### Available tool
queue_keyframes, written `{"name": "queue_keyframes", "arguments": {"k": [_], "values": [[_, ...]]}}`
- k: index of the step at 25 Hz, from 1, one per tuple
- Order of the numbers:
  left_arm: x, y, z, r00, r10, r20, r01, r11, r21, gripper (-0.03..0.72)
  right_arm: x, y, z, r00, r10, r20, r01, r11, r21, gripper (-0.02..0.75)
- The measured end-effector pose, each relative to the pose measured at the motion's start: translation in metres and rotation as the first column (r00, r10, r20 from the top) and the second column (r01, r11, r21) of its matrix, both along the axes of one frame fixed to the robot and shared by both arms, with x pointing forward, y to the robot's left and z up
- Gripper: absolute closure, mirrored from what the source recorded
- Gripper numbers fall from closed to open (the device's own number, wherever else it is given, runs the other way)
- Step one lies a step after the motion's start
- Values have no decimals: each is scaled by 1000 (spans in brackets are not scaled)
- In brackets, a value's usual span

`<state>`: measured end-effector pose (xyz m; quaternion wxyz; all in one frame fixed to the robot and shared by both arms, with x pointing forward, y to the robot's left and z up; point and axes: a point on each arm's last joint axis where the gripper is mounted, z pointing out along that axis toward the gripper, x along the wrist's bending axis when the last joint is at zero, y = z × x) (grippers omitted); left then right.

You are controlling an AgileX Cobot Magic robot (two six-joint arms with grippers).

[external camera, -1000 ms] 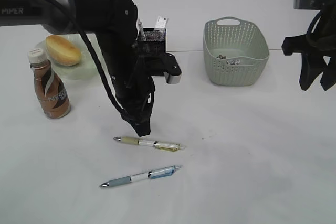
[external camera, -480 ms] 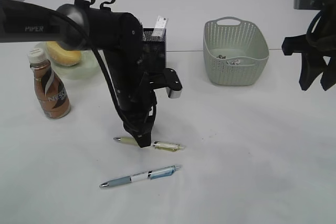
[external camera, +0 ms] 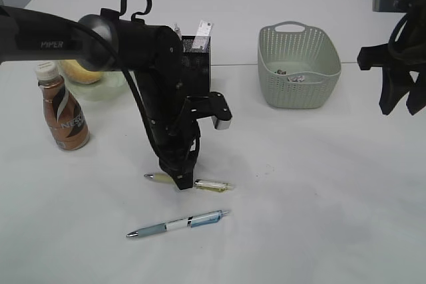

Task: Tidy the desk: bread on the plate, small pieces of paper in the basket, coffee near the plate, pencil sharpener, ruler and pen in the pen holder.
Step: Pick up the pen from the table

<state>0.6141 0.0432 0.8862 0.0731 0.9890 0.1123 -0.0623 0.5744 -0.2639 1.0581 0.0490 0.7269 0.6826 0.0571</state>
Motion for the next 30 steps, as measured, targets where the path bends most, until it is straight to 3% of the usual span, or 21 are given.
{"name": "queue_keyframes", "arguments": {"k": [14,24,30], "values": [[1,-1,-5,1000,3,-2,-3,1000,-2,435,0,0,0,1000,0,0,0,1000,0,455],[1,-1,-5,1000,3,-3,-3,1000,-3,613,0,0,0,1000,0,0,0,1000,0,455],[3,-2,-5,990,143,-1,-143,990,-2,629,0,0,0,1000,0,0,0,1000,0,455]]}}
